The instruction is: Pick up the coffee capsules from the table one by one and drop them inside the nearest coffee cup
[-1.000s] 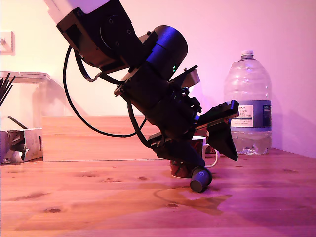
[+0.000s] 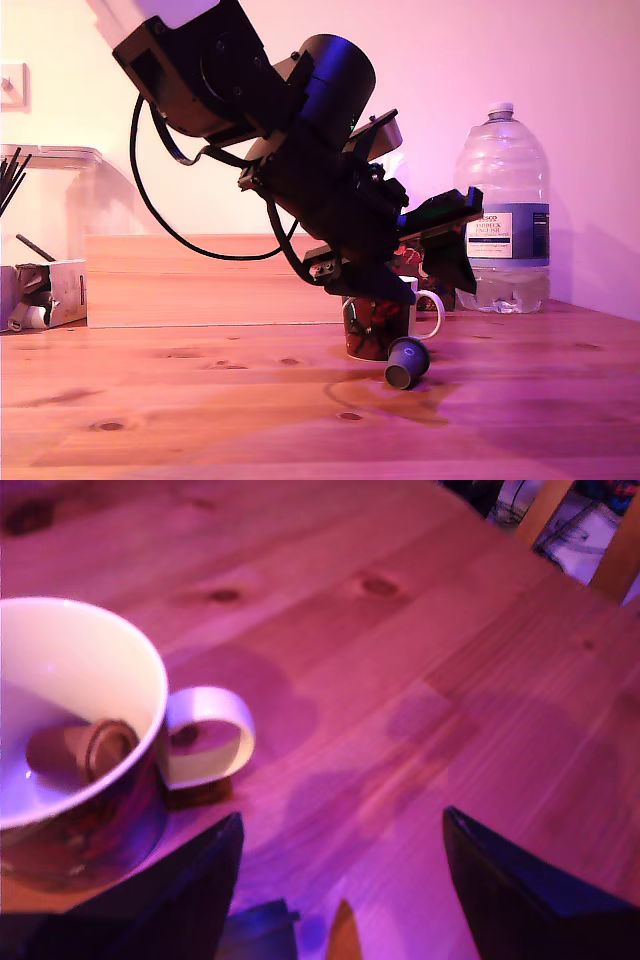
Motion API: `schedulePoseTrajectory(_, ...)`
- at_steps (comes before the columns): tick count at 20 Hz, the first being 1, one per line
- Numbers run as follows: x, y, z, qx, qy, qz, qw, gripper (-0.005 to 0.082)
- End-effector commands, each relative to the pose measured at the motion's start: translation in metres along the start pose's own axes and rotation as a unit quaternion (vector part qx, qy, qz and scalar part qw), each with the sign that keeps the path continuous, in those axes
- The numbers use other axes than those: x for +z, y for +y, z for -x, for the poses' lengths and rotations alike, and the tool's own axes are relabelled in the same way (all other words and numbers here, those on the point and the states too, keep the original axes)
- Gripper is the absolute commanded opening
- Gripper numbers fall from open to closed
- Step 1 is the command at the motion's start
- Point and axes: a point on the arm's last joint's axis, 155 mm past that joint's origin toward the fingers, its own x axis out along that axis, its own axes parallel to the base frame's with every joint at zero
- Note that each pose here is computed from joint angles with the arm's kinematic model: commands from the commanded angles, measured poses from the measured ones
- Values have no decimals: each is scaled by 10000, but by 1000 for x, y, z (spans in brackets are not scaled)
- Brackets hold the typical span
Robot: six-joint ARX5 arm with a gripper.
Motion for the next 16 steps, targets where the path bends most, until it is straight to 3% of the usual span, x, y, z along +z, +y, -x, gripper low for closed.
schedulePoseTrajectory(1,-10,2,6,26,-64,-41,10000,569)
schedulePoseTrajectory(9,-32,23,30,381,-589,-146,9974,569)
schedulePoseTrajectory(16,-41,22,33,378,-572,-157,9975,569)
